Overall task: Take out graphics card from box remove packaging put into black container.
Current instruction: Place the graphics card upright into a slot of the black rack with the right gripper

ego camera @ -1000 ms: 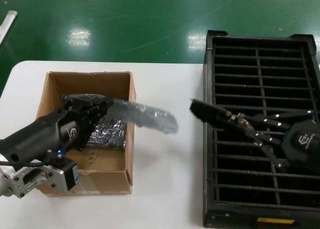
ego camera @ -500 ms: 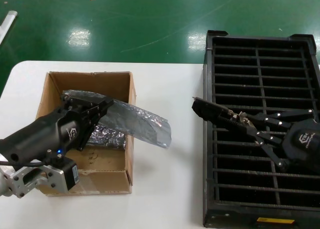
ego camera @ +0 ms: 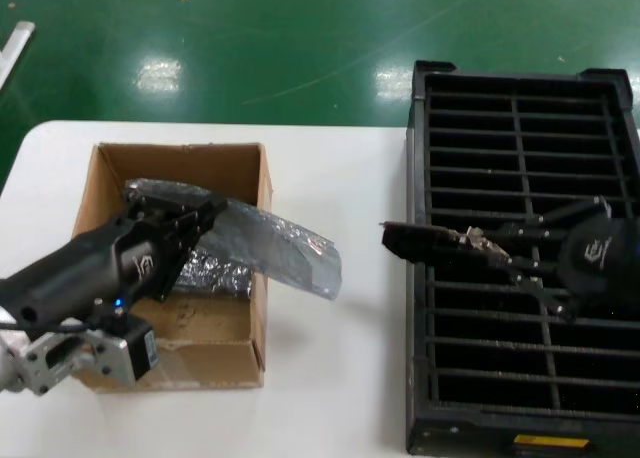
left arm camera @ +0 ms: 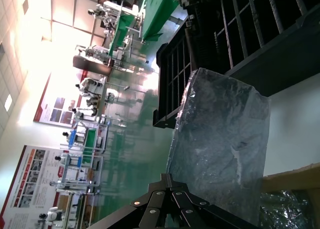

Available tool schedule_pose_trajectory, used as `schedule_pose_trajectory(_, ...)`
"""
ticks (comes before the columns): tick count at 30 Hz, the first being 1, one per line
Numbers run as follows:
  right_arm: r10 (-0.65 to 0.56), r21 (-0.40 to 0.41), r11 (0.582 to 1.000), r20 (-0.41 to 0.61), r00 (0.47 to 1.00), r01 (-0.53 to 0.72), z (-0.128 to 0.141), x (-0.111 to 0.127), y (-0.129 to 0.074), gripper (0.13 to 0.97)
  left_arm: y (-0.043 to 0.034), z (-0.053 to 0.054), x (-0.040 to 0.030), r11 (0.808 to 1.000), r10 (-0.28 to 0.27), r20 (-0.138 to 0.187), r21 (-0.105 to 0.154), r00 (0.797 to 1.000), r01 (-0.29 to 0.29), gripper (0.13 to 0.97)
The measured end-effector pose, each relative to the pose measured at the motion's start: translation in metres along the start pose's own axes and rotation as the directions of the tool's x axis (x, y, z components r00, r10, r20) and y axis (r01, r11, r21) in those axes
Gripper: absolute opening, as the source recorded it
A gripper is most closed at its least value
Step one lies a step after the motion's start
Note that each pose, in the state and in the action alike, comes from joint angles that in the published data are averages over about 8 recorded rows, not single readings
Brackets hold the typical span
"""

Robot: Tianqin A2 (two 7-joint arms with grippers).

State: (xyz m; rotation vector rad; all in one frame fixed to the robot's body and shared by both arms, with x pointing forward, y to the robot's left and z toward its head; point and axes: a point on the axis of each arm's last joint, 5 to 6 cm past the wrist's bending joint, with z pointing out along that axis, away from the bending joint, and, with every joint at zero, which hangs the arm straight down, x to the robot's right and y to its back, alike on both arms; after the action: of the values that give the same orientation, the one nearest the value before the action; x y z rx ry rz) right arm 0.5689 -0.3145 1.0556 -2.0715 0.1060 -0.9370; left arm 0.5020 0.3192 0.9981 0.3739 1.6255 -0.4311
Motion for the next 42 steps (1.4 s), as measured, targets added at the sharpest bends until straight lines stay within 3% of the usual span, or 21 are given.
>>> schedule_pose_trajectory(5, -0.023, -0.053, 0.998, 0.086, 0.996, 0.027, -0.004, 0.03, -0.02, 0.185, 0.0, 0.0, 0.0, 1.0, 0.0, 0.0, 0.0, 1.0, 0.0, 0.138)
schedule_pose_trajectory(10, -0.042, -0.073, 0.996, 0.154, 0.987, 0.054, -0.008, 0.045, -0.035, 0.185, 0.0, 0.0, 0.0, 1.0, 0.0, 0.0, 0.0, 1.0, 0.0, 0.138)
schedule_pose_trajectory(25, -0.053, -0.089, 0.993, 0.186, 0.981, 0.071, -0.009, 0.053, -0.041, 0.185, 0.0, 0.0, 0.0, 1.0, 0.0, 0.0, 0.0, 1.0, 0.0, 0.138)
schedule_pose_trajectory(42, -0.012, -0.203, 0.973, 0.415, 0.91, 0.106, -0.029, 0.066, -0.069, 0.185, 0.0, 0.0, 0.0, 1.0, 0.0, 0.0, 0.0, 1.0, 0.0, 0.138)
